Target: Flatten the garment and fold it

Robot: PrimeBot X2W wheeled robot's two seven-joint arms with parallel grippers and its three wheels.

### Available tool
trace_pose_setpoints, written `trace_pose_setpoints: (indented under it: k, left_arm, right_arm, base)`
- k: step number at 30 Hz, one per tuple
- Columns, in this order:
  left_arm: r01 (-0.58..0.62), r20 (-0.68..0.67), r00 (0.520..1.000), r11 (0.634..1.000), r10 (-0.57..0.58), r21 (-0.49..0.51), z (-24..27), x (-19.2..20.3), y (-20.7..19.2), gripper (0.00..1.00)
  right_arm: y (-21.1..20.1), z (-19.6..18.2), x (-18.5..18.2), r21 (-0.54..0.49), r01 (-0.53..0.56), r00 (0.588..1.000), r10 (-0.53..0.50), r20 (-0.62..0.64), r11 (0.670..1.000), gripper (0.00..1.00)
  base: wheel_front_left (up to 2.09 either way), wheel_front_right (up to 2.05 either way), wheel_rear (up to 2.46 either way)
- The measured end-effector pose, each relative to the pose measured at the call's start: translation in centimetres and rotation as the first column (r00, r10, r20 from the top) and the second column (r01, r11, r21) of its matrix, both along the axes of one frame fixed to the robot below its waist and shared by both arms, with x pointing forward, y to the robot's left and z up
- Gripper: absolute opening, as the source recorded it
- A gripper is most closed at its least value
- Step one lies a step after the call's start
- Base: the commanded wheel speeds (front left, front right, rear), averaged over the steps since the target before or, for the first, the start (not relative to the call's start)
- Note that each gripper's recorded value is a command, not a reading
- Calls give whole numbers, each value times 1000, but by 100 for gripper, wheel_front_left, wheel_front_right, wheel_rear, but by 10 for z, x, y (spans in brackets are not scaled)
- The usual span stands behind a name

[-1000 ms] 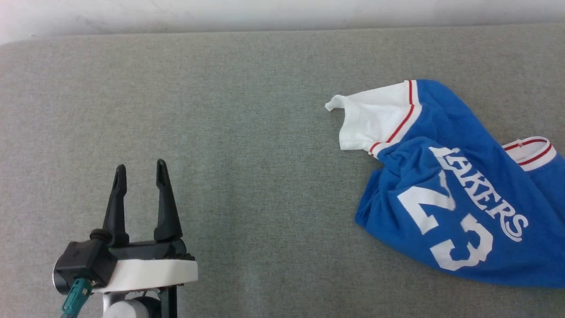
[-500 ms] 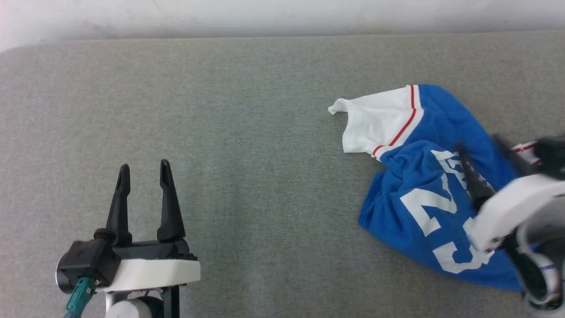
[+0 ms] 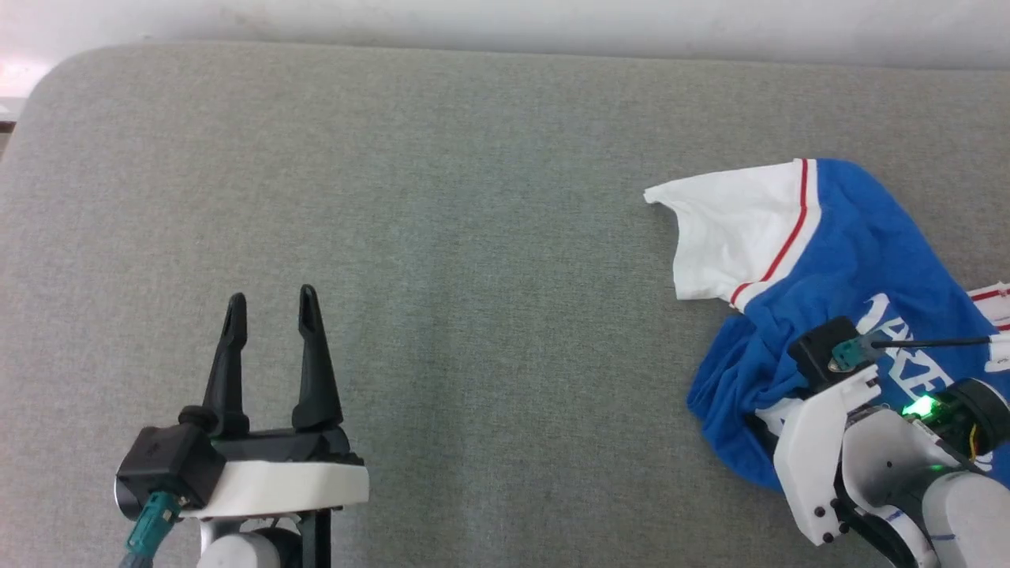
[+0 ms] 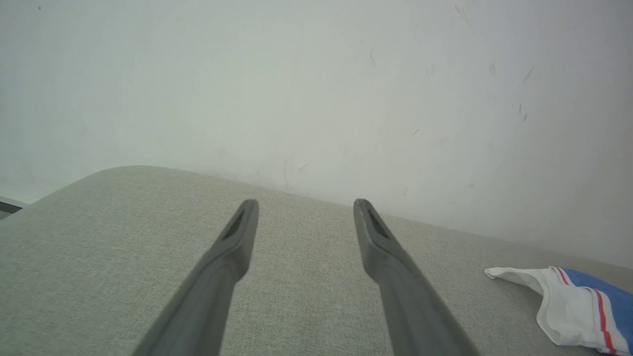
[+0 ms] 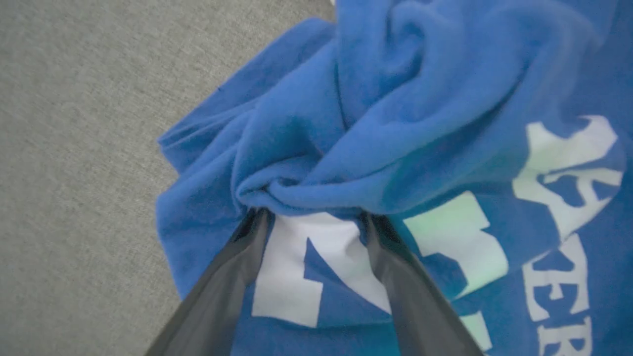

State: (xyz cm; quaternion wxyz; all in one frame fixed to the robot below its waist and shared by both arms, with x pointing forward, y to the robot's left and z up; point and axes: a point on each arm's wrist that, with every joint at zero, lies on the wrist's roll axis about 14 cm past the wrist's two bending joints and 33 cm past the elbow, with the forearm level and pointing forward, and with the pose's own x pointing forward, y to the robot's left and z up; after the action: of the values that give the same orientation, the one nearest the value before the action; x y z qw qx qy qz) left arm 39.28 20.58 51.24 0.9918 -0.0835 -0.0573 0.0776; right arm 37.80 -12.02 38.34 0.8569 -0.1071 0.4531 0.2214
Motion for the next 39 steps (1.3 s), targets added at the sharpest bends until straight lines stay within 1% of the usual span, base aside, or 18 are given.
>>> trace_pose_setpoints:
  k: [1,2,7,11,14,18,21,24,25,26,28,32,34,35,36,37,38,39]
  left_arm:
    - [-4,1,1000,1000,4,0,0,0,1,100]
    - [-6,2,1000,1000,6,0,1,0,2,100]
    - [-2,7,1000,1000,2,-1,2,1,0,100]
    - [18,16,1000,1000,-18,-6,4,5,-6,100]
    - [35,20,999,999,-35,-10,5,8,-12,100]
    - [47,21,999,999,-47,-12,4,10,-16,100]
    - [56,18,998,998,-55,-15,3,12,-19,100]
    - [62,14,998,998,-62,-17,1,13,-21,100]
    - [64,12,998,998,-64,-18,0,13,-22,100]
    - [68,10,998,998,-67,-19,-1,13,-23,100]
    - [71,8,997,997,-71,-20,-1,13,-24,100]
    - [78,16,997,997,-78,-21,2,13,-26,100]
    - [79,24,997,997,-78,-20,5,12,-26,100]
    - [79,30,996,997,-78,-18,7,12,-26,100]
    - [78,36,996,997,-77,-15,9,12,-25,100]
    - [77,40,996,997,-76,-13,10,12,-25,100]
    - [76,42,996,997,-76,-13,11,11,-25,100]
    - [77,42,996,997,-76,-11,11,10,-25,100]
  right_arm:
    - [2,0,2,-7,-16,1000,16,7,1000,31]
    - [6,1,4,-3,-27,999,27,20,1000,0]
    - [44,19,11,123,-81,994,71,86,989,0]
    - [81,32,-10,253,-151,988,144,48,956,0]
    - [95,32,-39,297,-212,971,236,-47,931,0]
    - [82,19,-89,279,-288,901,358,-245,916,0]
    - [62,12,-118,274,-284,847,375,-377,919,0]
    - [51,12,-126,275,-262,835,361,-416,925,0]
    - [51,15,-124,281,-258,843,357,-402,924,22]
    - [53,19,-120,292,-251,857,352,-375,923,100]
    - [59,27,-107,324,-223,894,325,-308,920,100]
    - [74,58,-77,419,-178,959,252,-128,890,100]
    - [71,79,-51,461,-134,989,151,-1,877,100]
    - [64,92,-33,473,-107,993,75,86,874,100]
    - [54,107,-16,490,-76,984,-16,179,869,100]
    - [38,121,2,504,-29,955,-126,270,863,100]
    - [21,135,17,513,15,905,-230,358,859,100]
    - [4,148,27,520,50,841,-316,438,853,100]
  base:
    - [0,0,0]
    - [0,0,0]
    - [0,0,0]
    - [0,0,0]
    - [0,0,0]
    - [0,0,0]
    - [0,0,0]
    - [0,0,0]
    - [0,0,0]
    - [0,0,0]
    - [0,0,0]
    - [0,0,0]
    - [0,0,0]
    - [0,0,0]
    - [0,0,0]
    - [0,0,0]
    - [0,0,0]
    - [0,0,0]
